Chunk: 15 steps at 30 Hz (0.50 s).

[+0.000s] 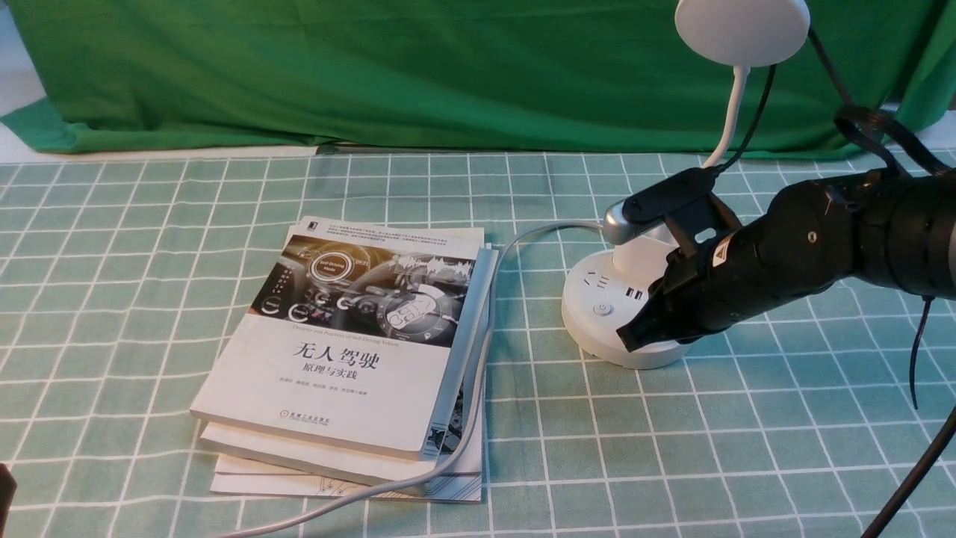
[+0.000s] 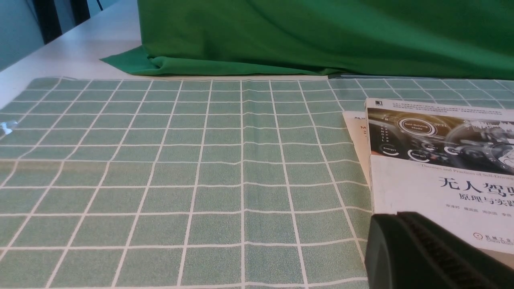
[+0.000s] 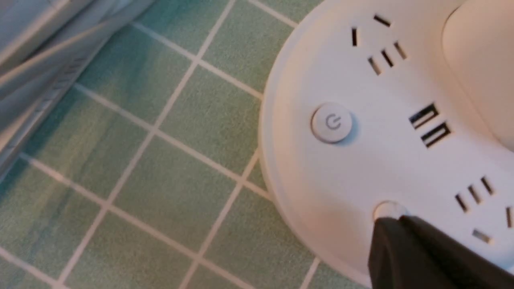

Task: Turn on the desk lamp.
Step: Use the right arm to press the button switch on the lamp holder

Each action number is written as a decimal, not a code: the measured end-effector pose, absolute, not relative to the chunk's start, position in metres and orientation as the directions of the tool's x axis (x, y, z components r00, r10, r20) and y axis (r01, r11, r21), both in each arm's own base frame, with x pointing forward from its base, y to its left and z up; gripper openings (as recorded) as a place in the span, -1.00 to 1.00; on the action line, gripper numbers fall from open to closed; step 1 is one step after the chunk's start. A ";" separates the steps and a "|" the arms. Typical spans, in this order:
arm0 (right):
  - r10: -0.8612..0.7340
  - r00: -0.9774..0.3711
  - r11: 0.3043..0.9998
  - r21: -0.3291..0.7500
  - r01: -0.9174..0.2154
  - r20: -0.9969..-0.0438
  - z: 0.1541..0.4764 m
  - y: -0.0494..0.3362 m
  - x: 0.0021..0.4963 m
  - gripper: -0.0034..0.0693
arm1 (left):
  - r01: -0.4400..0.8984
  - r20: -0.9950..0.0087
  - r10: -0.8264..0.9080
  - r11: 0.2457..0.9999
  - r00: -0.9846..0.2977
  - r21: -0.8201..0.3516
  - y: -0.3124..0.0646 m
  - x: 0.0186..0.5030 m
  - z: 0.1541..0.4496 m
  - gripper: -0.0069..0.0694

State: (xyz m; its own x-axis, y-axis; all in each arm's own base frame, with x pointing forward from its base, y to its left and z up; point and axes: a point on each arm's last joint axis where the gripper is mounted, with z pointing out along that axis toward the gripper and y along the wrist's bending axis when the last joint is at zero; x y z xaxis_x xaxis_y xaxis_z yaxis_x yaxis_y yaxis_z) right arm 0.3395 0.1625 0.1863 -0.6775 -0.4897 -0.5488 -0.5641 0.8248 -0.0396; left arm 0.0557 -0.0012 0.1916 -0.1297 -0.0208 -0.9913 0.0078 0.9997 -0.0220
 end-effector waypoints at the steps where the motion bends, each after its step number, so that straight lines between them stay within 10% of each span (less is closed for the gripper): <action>1: -0.487 -0.673 0.826 -0.043 -0.562 -0.558 0.186 0.163 0.341 -0.82 | 0.008 -0.991 -0.021 1.000 -0.130 -0.022 -0.001 0.056 0.192 -0.76; 15: -0.479 -0.671 0.832 -0.050 -0.553 -0.566 0.173 0.164 0.349 -0.82 | 0.008 -0.991 -0.021 1.000 -0.130 -0.022 -0.001 0.056 0.192 -0.76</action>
